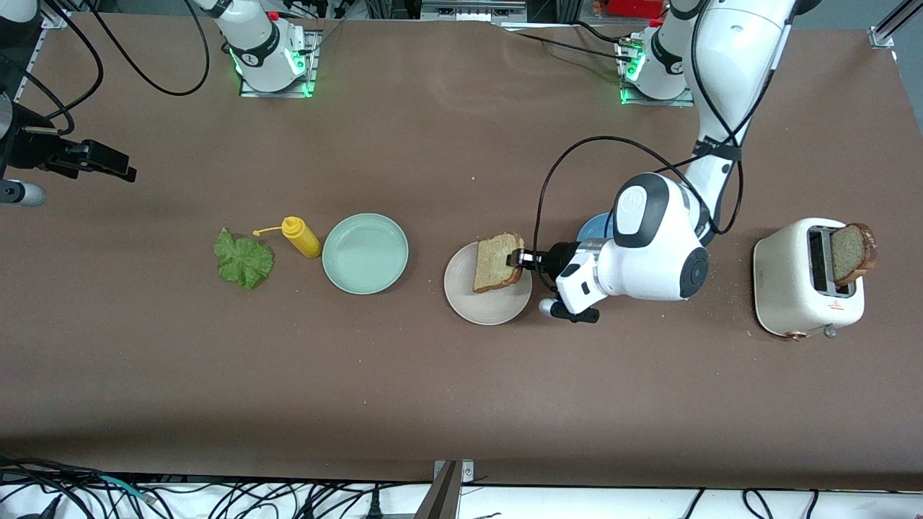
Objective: Make sandwich in beige plate with both arms
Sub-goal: 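Carry the bread slice with the left gripper to the beige plate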
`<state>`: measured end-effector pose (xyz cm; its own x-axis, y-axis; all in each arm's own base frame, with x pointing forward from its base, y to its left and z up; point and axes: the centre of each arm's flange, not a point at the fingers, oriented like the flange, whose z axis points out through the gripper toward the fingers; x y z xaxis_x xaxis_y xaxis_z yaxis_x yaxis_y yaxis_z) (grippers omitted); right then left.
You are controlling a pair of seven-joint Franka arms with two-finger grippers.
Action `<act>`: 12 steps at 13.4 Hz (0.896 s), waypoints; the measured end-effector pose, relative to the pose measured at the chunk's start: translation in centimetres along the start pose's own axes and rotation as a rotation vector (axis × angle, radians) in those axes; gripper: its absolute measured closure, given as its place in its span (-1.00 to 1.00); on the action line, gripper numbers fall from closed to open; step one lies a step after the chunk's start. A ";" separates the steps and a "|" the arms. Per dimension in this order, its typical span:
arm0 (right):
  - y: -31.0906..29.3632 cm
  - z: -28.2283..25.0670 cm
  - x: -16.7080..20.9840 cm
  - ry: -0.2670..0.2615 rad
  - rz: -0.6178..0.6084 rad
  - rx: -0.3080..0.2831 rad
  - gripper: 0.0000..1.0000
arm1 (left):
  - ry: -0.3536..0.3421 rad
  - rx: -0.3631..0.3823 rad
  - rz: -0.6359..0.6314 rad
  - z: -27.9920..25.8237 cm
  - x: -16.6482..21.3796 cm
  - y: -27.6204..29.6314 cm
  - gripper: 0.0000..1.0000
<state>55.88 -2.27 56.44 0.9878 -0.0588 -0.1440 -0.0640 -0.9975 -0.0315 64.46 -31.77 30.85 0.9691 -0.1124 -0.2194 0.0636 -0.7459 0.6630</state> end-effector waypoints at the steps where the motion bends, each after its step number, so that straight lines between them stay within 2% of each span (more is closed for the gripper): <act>1: -0.1 0.8 0.5 -0.015 -0.017 -0.001 -1.00 | 0.011 -0.004 0.000 0.9 0.1 0.3 0.83; 5: -0.8 2.6 1.4 -0.047 -0.046 -0.004 -1.00 | 0.005 -0.011 -0.009 3.2 0.0 0.4 0.83; 8: -1.0 2.2 1.7 -0.019 -0.054 -0.007 -1.00 | 0.011 -0.002 -0.021 4.6 0.3 -0.4 0.83; 12: -1.6 2.0 1.9 -0.001 -0.076 -0.060 -1.00 | 0.015 0.011 -0.021 6.7 0.3 -0.5 0.83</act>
<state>57.56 -0.70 54.20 0.9894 0.0175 -0.1440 0.0202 -0.9997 0.0170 63.11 -35.76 25.66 0.9712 -0.0870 -0.2219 0.0809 -0.7553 0.6503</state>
